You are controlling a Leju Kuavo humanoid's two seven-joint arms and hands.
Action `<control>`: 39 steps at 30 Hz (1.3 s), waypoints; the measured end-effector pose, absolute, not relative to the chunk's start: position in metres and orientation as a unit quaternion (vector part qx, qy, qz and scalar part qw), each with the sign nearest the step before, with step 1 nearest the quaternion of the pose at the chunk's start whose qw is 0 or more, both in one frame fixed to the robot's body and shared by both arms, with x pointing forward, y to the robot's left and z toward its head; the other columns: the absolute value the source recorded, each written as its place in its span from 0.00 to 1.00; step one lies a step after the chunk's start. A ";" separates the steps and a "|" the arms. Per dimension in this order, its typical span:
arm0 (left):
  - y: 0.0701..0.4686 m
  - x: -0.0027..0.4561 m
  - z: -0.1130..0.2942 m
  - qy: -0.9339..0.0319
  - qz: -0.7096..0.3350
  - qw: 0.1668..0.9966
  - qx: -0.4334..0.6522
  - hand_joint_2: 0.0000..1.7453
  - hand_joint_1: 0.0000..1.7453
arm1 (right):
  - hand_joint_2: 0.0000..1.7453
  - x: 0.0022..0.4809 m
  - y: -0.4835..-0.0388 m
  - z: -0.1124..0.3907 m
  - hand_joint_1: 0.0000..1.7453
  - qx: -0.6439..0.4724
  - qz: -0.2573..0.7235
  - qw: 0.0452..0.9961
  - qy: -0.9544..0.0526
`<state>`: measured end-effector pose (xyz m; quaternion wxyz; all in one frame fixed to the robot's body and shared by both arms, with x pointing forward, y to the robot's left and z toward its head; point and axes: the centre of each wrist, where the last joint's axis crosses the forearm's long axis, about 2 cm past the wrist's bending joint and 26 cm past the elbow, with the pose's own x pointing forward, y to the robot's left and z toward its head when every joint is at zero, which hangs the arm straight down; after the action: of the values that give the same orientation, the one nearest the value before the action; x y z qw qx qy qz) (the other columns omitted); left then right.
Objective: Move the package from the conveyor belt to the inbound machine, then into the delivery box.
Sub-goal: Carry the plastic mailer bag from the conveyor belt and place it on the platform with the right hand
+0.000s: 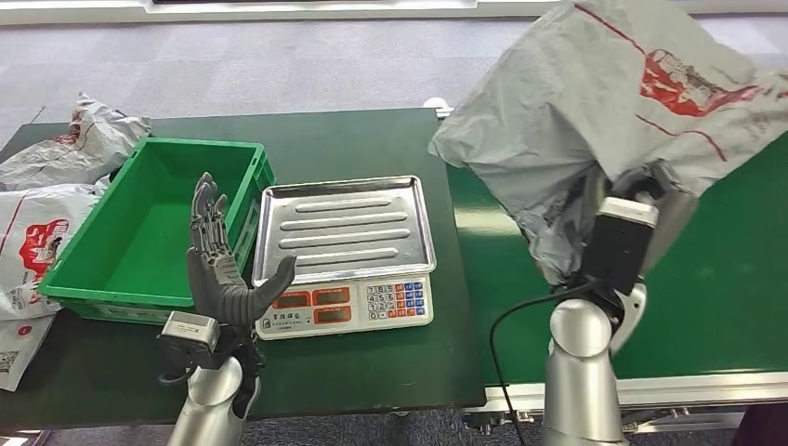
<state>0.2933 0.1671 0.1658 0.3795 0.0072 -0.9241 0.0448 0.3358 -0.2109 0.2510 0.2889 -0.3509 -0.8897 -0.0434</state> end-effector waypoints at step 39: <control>0.171 0.300 0.182 -0.930 0.082 0.359 0.014 1.00 0.00 | 1.00 0.385 -0.069 0.212 0.00 -0.096 0.210 0.386 -0.893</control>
<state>0.2996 0.1705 0.1820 0.3587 0.0141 -0.9298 0.0817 0.3848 -0.0687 0.2122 0.3863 -0.0964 -0.8929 0.2102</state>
